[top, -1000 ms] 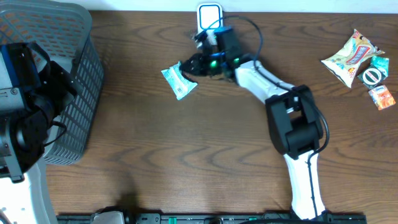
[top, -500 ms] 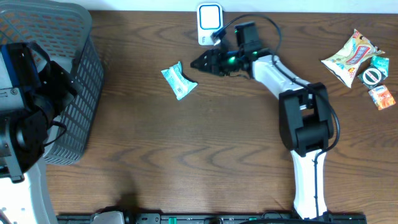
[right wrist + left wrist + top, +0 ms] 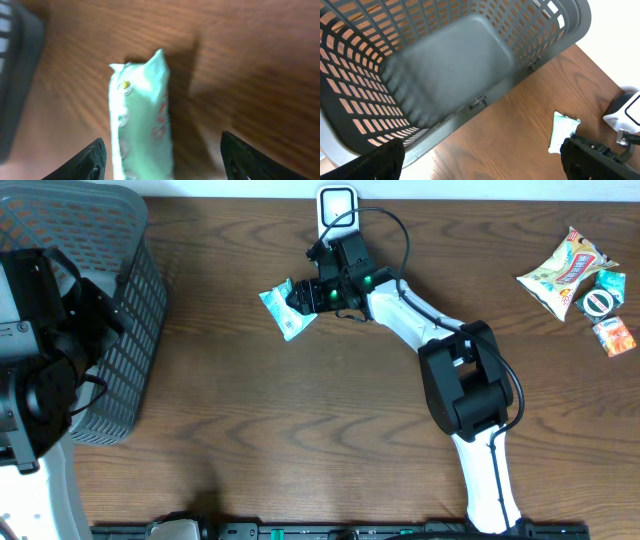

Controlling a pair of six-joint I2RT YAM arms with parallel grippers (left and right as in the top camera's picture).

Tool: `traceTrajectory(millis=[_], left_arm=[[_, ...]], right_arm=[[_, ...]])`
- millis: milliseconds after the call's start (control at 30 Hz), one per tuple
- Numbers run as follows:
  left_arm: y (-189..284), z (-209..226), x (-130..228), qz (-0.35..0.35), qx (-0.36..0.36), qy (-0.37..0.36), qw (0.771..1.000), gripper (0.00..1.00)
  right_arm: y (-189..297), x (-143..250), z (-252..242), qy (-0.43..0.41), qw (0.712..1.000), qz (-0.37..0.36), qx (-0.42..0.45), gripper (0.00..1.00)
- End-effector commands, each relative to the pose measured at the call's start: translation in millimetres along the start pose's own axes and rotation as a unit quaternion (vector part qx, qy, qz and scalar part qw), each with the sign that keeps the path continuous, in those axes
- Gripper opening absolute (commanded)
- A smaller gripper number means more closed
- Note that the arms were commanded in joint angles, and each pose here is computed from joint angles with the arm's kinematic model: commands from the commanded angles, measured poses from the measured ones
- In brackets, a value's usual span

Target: Scan the item barcode

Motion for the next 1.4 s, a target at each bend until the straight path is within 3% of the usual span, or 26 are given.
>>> traceTrajectory(millis=[0, 267, 467, 567, 667, 700, 1000, 1200, 1367], left_arm=[[1.3, 0.9, -1.7, -0.003, -0.001, 0.007, 1.000, 0.98], [1.3, 0.8, -1.7, -0.003, -0.001, 0.007, 1.000, 0.98], [1.3, 0.8, -1.8, -0.003, -0.001, 0.007, 1.000, 0.98], [1.3, 0.9, -1.7, -0.003, -0.001, 0.007, 1.000, 0.98], [1.3, 0.9, -1.7, -0.003, -0.001, 0.007, 1.000, 0.98], [1.3, 0.9, -1.7, -0.003, -0.001, 0.007, 1.000, 0.98], [1.3, 0.8, -1.8, -0.003, -0.001, 0.007, 1.000, 0.98], [1.3, 0.9, -1.7, -0.003, -0.001, 0.007, 1.000, 0.98], [1.3, 0.8, -1.8, -0.003, -0.001, 0.007, 1.000, 0.98]], right_arm=[[5.1, -18.1, 13.4, 0.049, 0.998, -0.021, 0.044, 0.69], [-17.1, -12.7, 21.3, 0.039, 0.998, -0.027, 0.049, 0.66], [-26.8, 1.7, 22.1, 0.026, 0.999, -0.003, 0.025, 0.50], [-26.6, 3.9, 22.0, 0.028, 0.999, 0.002, 0.025, 0.32], [-25.5, 6.2, 21.0, 0.021, 1.000, 0.008, 0.019, 0.05], [-23.3, 5.6, 21.8, 0.017, 1.000, 0.009, 0.008, 0.01], [31.5, -31.5, 12.5, -0.059, 0.994, -0.042, -0.080, 0.01], [102.1, -69.7, 11.4, -0.036, 0.978, -0.110, -0.176, 0.01], [148.8, -86.5, 6.8, -0.022, 0.973, -0.145, -0.180, 0.01]])
Point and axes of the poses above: each gripper's point midway between its finger pads, its own y axis back along the fingers, its own z axis along the line the jaws close on, x = y × z, the point moved 4 cm from there along y, back along the fingers, and after that the axes turned 15 degrees about y, right-handed, at the moved point
